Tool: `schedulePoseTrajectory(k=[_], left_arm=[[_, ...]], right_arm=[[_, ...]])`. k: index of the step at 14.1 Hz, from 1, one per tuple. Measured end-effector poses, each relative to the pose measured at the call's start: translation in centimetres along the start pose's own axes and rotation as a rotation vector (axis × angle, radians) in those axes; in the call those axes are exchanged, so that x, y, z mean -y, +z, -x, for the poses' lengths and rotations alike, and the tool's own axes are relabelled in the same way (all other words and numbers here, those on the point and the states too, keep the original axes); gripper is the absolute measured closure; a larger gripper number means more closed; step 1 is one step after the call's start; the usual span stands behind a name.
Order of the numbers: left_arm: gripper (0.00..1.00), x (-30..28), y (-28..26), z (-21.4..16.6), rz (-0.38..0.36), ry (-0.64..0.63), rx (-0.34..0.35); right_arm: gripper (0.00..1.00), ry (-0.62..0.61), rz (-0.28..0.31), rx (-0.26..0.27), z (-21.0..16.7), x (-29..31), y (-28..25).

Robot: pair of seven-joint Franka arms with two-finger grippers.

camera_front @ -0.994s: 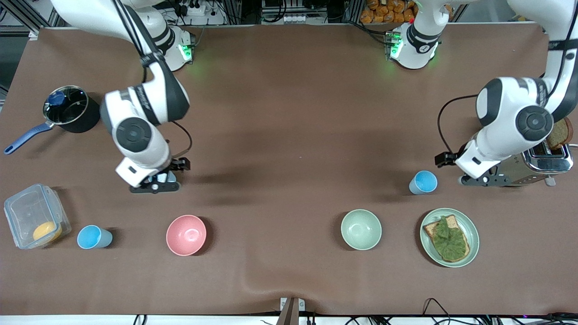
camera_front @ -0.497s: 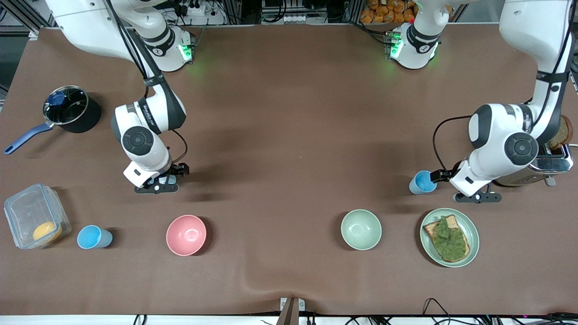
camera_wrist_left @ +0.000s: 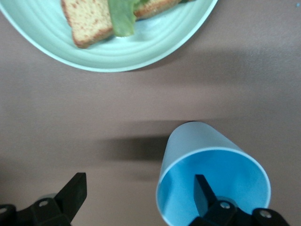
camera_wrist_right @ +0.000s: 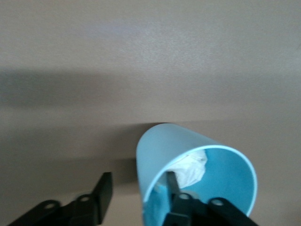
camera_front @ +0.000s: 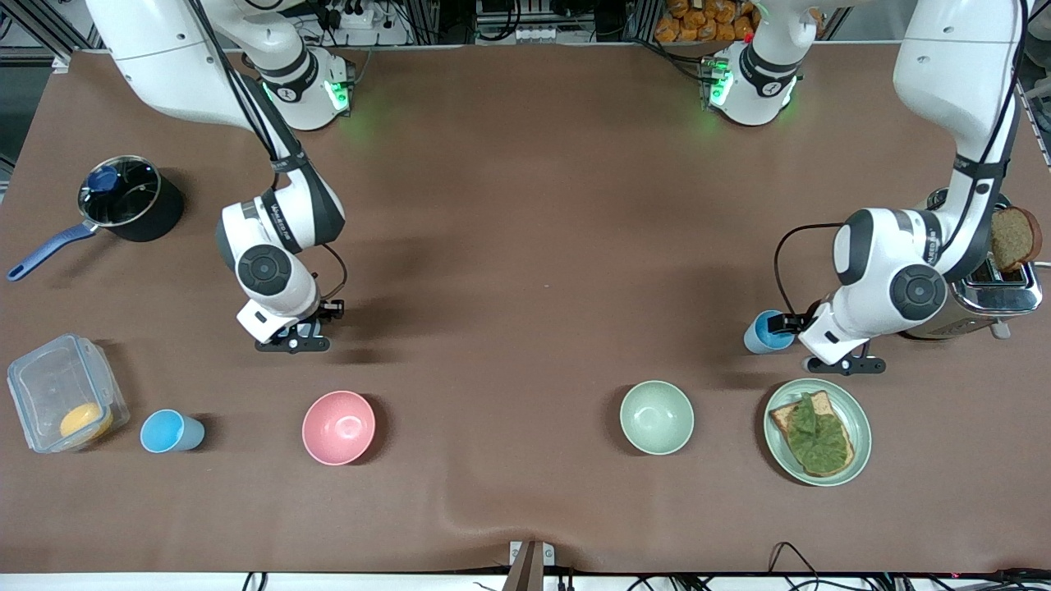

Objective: Stack blue cups with both arms
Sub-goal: 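Lower both grippers and grasp the blue cups at their rims, then carry the blue cups with both grippers toward the table's middle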

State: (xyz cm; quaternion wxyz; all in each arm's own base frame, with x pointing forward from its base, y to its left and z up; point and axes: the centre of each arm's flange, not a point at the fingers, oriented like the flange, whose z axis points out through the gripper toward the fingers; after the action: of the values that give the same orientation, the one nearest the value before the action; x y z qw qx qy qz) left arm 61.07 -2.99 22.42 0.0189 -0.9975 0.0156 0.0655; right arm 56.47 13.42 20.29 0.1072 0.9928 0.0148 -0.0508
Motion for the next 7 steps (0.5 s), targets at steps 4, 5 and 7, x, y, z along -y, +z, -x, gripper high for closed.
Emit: schedulePoseTrajectory(k=[4,5,7], left_arm=[[0.40,-0.8,0.6,-0.6,0.000,0.009,0.003],[0.52,-0.8,0.6,-0.6,0.000,0.010,0.002],[0.70,-0.8,0.6,-0.7,0.000,0.010,0.001]], right_arm=[[0.96,0.004,0.001,-0.008,-0.3,0.4,-0.6],[0.97,0.006,0.005,-0.005,-0.5,0.3,-0.9],[0.97,0.015,0.031,0.030,-1.2,0.0,-2.6]])
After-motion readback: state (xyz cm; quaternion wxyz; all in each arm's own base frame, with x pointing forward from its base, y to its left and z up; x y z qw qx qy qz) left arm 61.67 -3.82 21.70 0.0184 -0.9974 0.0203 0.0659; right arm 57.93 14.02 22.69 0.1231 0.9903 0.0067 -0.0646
